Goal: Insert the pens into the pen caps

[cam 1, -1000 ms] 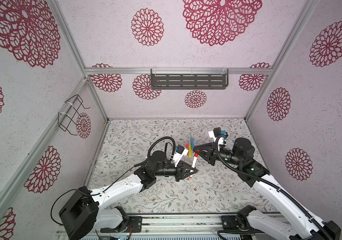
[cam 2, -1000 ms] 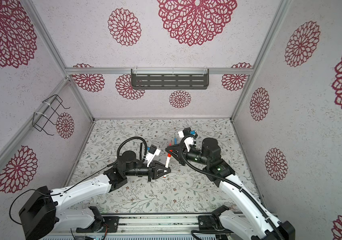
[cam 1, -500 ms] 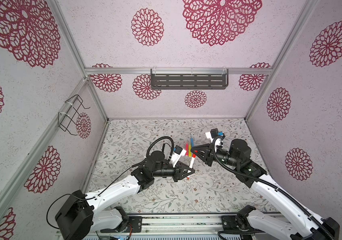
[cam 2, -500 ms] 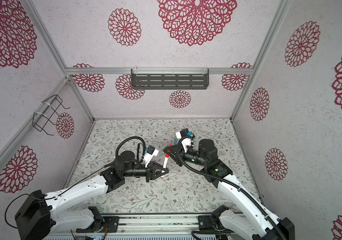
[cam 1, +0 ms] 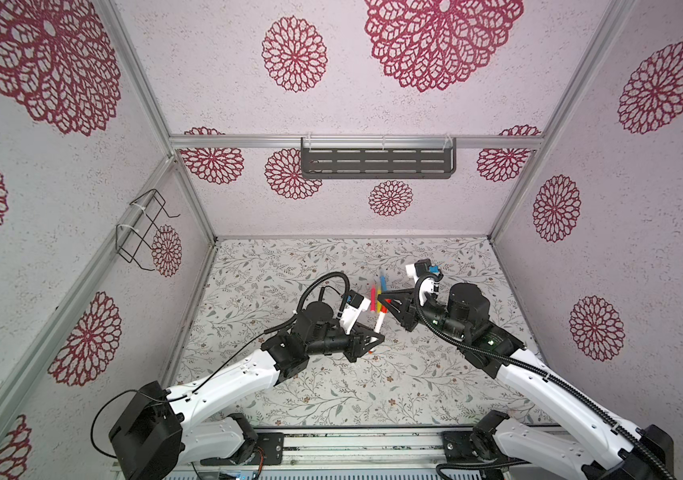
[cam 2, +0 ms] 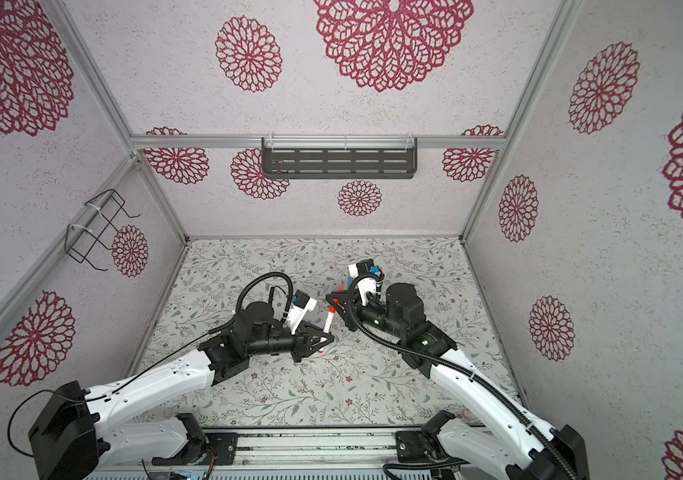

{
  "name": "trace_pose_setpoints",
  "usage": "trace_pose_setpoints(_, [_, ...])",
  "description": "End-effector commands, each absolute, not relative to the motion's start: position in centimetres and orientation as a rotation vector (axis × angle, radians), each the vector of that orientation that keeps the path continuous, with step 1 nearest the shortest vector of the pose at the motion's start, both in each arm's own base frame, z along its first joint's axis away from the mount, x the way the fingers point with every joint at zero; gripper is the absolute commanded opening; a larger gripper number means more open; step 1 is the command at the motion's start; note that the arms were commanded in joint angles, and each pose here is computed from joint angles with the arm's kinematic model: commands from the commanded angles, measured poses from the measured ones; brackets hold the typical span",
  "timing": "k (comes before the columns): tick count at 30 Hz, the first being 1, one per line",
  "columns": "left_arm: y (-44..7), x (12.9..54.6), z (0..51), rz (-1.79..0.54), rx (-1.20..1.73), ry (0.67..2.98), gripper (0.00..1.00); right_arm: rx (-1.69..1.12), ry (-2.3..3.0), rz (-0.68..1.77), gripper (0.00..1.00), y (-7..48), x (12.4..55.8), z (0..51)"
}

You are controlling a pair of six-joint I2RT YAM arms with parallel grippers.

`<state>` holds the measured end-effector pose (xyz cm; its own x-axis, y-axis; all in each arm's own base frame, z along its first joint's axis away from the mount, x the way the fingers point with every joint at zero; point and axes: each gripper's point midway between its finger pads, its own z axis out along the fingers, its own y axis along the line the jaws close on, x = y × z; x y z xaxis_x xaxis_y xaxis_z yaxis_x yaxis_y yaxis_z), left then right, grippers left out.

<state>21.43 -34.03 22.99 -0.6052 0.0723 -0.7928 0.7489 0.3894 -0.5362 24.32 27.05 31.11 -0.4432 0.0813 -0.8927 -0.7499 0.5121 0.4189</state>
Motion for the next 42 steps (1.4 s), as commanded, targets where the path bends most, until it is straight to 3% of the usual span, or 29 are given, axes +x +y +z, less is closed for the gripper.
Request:
trace_pose_setpoints(1, [-32.7, 26.7, 34.4, -1.219, 0.441, 1.592, 0.00, -0.851, 1.993, 1.236, 0.00, 28.9, 17.3, 24.3])
trace_pose_setpoints(16, [-30.6, 23.8, 40.2, -1.502, 0.549, 1.354, 0.00, -1.147, 1.863, 1.475, 0.00, 29.7, 11.6, 25.7])
trace_pose_setpoints(42, [-25.5, 28.3, 41.1, -1.110, 0.329, 1.440, 0.00, -0.853, 2.133, 1.175, 0.00, 30.2, 14.7, 21.5])
